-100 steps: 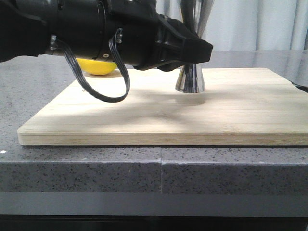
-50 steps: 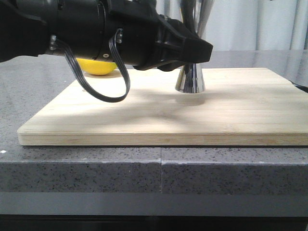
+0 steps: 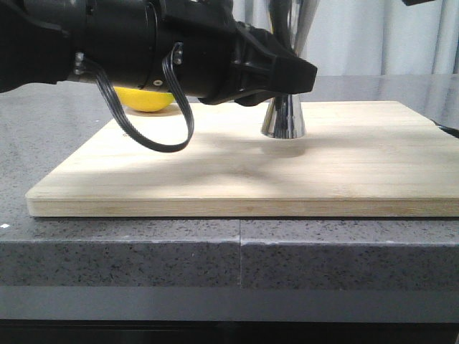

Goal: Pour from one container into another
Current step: 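Tilt the beaker with the right gripper over the jigger cup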

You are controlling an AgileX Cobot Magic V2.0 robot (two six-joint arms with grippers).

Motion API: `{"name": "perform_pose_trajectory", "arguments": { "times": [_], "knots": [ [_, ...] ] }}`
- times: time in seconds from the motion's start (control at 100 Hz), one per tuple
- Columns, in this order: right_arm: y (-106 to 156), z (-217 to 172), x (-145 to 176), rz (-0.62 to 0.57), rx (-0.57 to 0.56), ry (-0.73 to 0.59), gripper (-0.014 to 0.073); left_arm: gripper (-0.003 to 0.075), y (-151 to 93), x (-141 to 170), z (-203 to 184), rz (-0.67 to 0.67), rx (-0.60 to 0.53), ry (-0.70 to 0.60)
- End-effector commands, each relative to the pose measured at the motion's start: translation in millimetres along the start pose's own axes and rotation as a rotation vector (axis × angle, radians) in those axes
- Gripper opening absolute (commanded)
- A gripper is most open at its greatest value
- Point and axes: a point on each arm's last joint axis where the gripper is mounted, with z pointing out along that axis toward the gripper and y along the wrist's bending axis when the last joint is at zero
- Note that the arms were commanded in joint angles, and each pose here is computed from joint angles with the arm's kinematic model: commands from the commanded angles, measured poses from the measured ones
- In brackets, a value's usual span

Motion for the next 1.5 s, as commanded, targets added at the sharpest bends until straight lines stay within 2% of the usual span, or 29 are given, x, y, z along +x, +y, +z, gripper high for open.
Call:
{"name": "perform_pose_trajectory", "arguments": {
  "times": [0.0,1.49],
  "knots": [
    [-18.5,-6.8,-15.8,-0.026,0.085,-0.094,0.0295,-0.0021,-3.9,-35.0,-7.9,0.003,0.024,-0.155],
    [-14.1,-6.4,-13.9,-0.187,0.041,-0.070,0.0295,-0.0021,-4.3,-35.4,-8.0,0.004,0.028,-0.159]
  ]
}}
